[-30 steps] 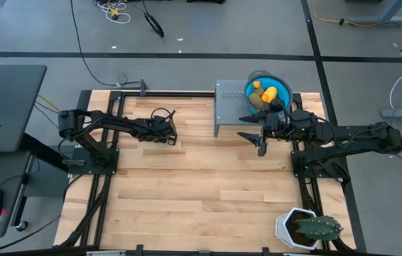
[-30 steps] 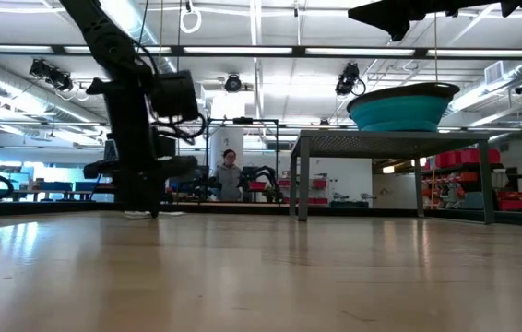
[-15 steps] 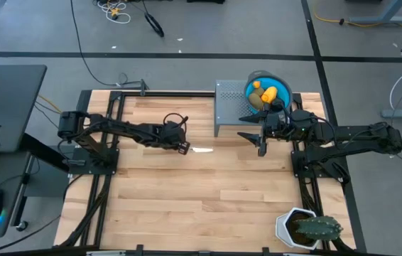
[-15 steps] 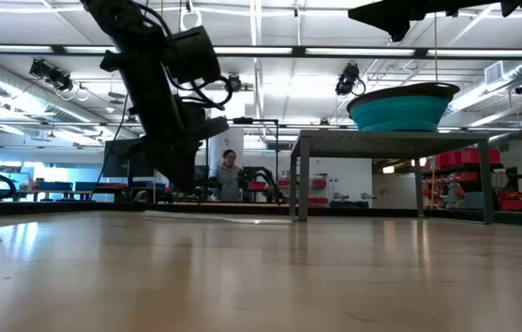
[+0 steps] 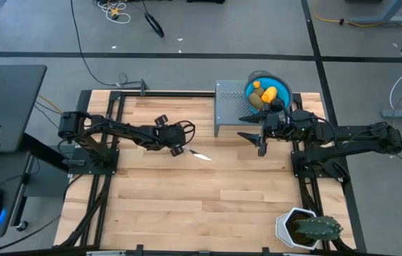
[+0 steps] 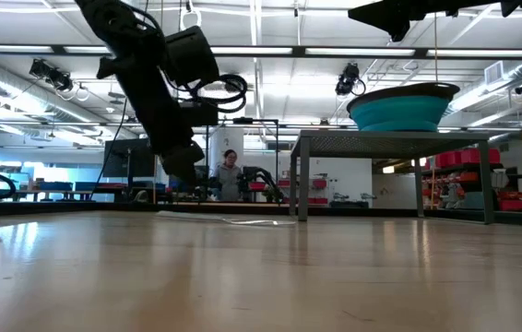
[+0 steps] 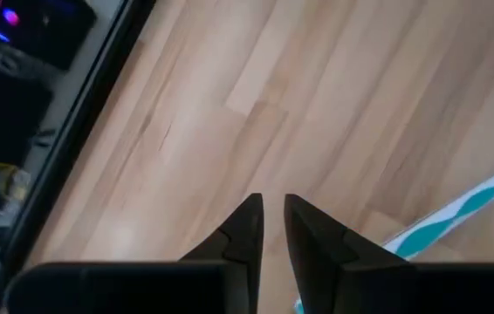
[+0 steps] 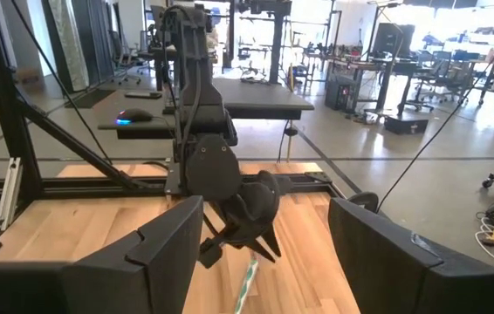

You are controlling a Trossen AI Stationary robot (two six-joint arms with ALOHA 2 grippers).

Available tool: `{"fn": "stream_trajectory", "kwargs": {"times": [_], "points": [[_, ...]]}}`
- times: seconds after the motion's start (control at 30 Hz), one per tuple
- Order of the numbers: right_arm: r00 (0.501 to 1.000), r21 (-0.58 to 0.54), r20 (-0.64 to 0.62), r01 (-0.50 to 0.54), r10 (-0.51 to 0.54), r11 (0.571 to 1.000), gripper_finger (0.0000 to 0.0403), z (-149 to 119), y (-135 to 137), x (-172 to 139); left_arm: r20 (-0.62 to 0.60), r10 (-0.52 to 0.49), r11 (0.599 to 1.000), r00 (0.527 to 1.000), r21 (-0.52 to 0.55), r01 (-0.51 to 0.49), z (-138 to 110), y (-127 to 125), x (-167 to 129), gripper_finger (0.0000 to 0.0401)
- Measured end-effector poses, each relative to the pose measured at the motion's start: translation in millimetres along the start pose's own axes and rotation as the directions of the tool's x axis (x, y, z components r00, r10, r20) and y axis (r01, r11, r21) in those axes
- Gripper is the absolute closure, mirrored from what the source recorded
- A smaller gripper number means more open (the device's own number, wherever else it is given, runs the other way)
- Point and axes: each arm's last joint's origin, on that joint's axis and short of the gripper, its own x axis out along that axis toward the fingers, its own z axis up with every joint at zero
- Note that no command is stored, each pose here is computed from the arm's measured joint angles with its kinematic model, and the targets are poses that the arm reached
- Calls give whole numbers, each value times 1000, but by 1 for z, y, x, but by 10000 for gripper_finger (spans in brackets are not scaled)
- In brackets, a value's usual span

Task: Pick & Place Fruit
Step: Put the blue knife on the shelf to the left of the blue strainer bowl

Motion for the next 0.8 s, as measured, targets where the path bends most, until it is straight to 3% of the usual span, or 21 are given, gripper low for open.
{"fn": "stream_trajectory", "kwargs": {"times": [0.07,0.2,0.3,0.47,0.8], "points": [[1000,0,0,0,0,1000,144,0,0,0,16,-8,1000,1000,13,7,-3,1,4,340],[1000,0,-4,0,0,1000,144,0,0,0,-21,-162,987,987,14,162,-15,0,13,344],[1000,-1,-11,-1,1,1000,144,-1,0,0,-32,-208,978,978,-17,207,-16,-1,13,353],[1000,-1,-11,-1,1,1000,144,-1,0,0,-62,-375,926,925,-55,372,-18,-8,9,368],[1000,-1,-12,0,0,1000,144,-1,0,0,-117,-412,909,904,19,417,-23,-17,0,389]]}}
